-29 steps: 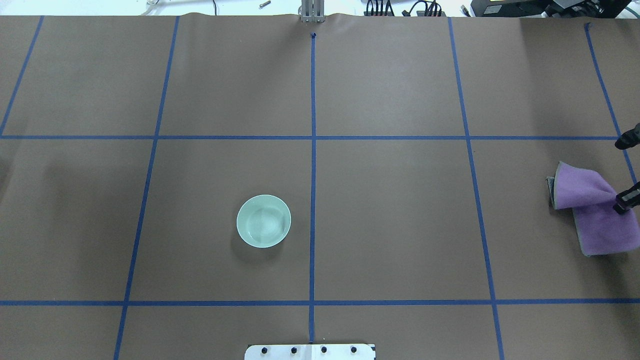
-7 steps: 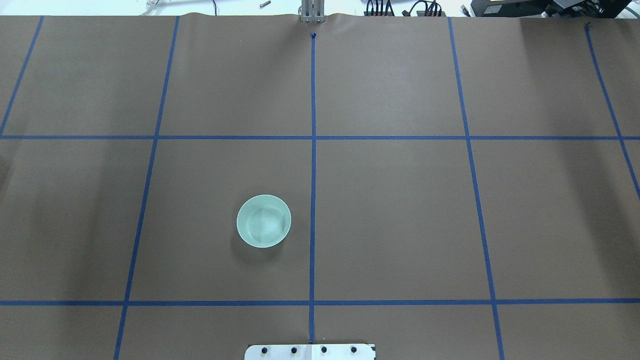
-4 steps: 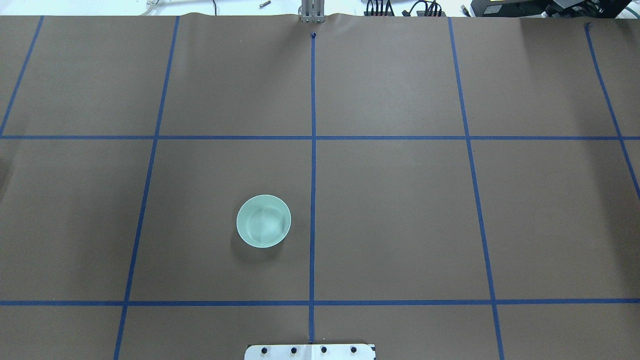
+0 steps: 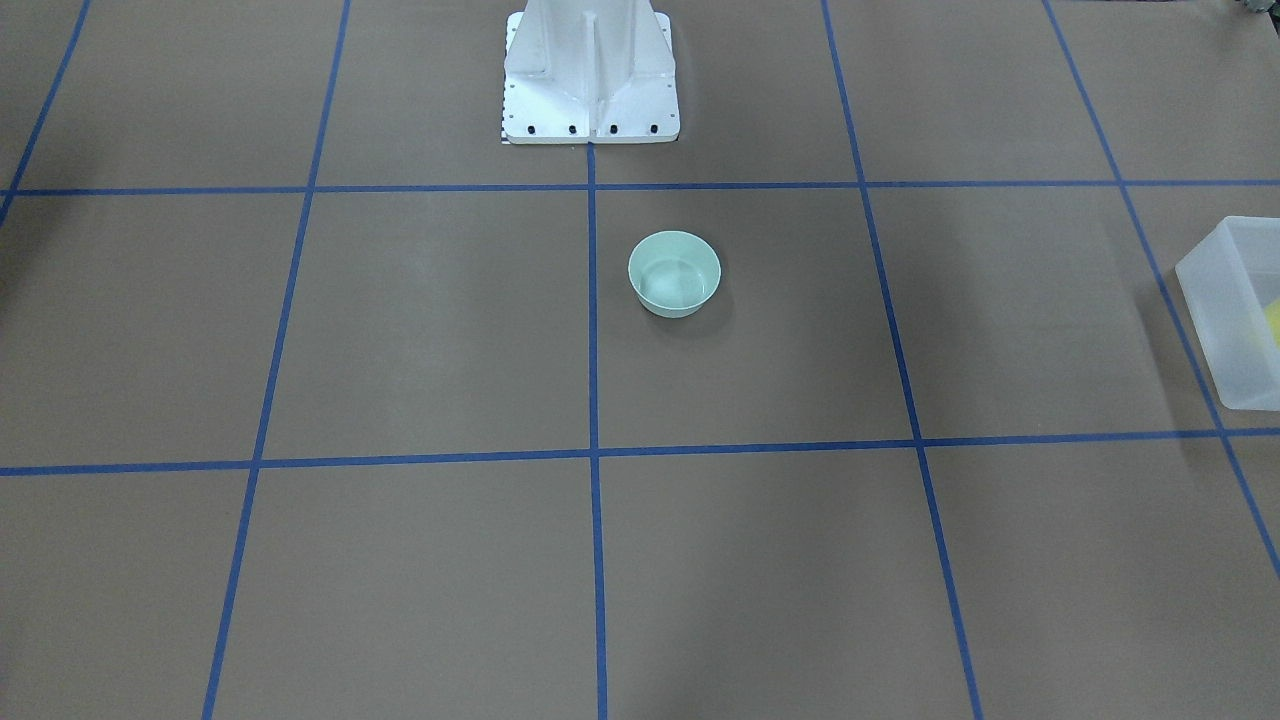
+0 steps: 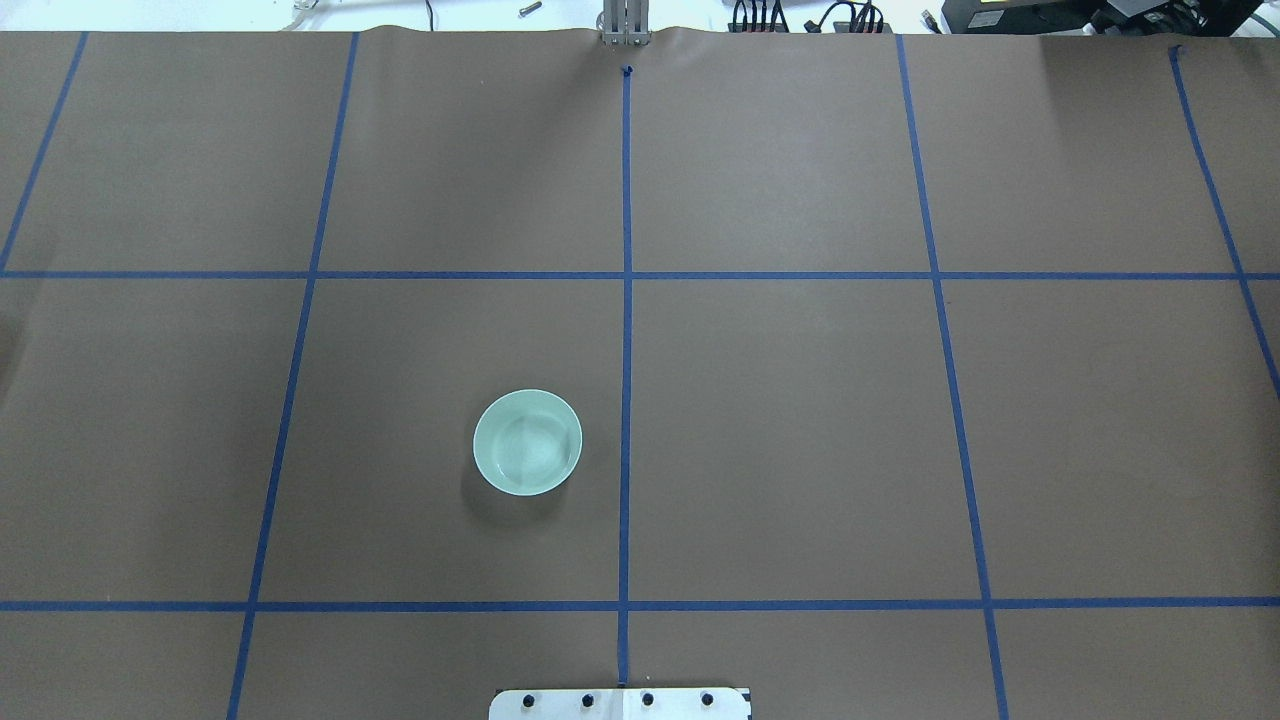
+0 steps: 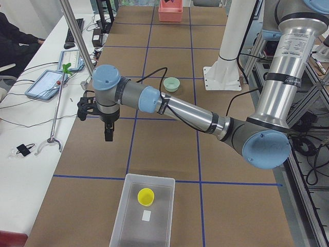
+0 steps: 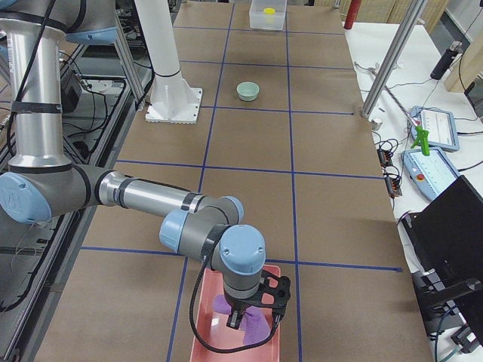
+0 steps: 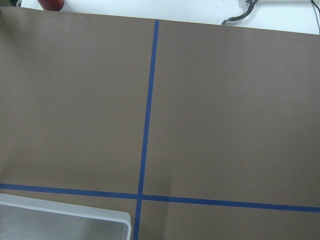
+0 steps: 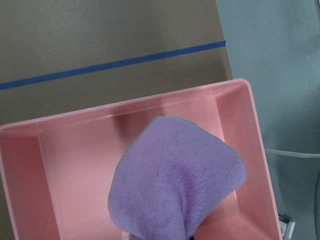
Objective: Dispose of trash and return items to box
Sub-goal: 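Release the cloth into the pink tray and move the left gripper back over the table, then reach the left gripper to the pale green bowl rim and grasp it, then lift the green bowl with the left gripper toward the clear bin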
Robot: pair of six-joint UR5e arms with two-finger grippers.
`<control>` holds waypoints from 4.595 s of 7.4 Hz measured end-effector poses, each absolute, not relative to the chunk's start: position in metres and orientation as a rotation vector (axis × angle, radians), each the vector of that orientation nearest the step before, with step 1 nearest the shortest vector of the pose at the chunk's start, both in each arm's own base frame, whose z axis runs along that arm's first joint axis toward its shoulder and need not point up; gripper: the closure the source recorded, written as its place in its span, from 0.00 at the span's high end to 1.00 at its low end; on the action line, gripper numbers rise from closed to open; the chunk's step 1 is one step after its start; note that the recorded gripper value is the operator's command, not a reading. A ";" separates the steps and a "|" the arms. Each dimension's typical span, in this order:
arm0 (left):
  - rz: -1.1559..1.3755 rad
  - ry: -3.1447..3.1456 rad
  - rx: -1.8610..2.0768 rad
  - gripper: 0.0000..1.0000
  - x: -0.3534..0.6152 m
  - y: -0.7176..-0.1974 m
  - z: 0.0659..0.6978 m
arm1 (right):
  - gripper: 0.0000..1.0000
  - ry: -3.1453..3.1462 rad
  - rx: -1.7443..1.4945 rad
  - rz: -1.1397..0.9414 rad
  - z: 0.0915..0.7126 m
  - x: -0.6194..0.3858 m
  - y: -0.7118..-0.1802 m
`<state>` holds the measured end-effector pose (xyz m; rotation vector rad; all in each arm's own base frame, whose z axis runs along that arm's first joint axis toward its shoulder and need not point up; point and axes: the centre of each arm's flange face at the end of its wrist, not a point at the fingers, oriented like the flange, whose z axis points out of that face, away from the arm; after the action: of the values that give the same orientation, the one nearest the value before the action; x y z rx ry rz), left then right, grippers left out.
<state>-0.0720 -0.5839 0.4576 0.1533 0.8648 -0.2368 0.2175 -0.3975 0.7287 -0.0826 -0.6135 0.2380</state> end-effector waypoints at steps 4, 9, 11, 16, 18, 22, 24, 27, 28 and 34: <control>-0.325 0.954 0.053 0.98 0.073 -0.579 0.341 | 1.00 -0.615 -0.043 0.223 0.739 0.207 -0.385; -0.386 0.920 -0.032 0.98 0.313 -0.488 0.241 | 1.00 -0.678 0.151 0.184 0.642 0.207 -0.409; -0.352 0.874 -0.032 0.98 0.395 -0.443 0.247 | 1.00 -0.708 0.182 0.177 0.624 0.202 -0.415; -0.299 0.865 -0.053 0.98 0.507 -0.378 0.285 | 1.00 -0.761 0.194 0.183 0.601 0.184 -0.419; -0.287 0.859 -0.073 0.26 0.522 -0.359 0.287 | 1.00 -0.766 0.191 0.181 0.602 0.181 -0.415; -0.336 0.871 -0.120 0.00 0.541 -0.351 0.282 | 1.00 -0.809 0.188 0.182 0.605 0.175 -0.407; -0.339 0.918 -0.119 0.00 0.540 -0.351 0.275 | 1.00 -0.818 0.187 0.182 0.605 0.174 -0.406; -0.356 1.021 -0.141 0.00 0.486 -0.374 0.235 | 1.00 -0.819 0.185 0.183 0.606 0.174 -0.406; -0.386 1.032 -0.175 0.00 0.452 -0.402 0.232 | 1.00 -0.818 0.176 0.178 0.609 0.170 -0.405; -0.294 0.920 -0.086 0.00 0.211 -0.544 0.302 | 1.00 -0.799 0.054 0.035 0.628 0.095 -0.417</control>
<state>0.2110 -0.5445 0.3023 -0.0861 0.9202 -0.2942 0.0950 -0.4172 0.6279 0.0537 -0.7990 0.0352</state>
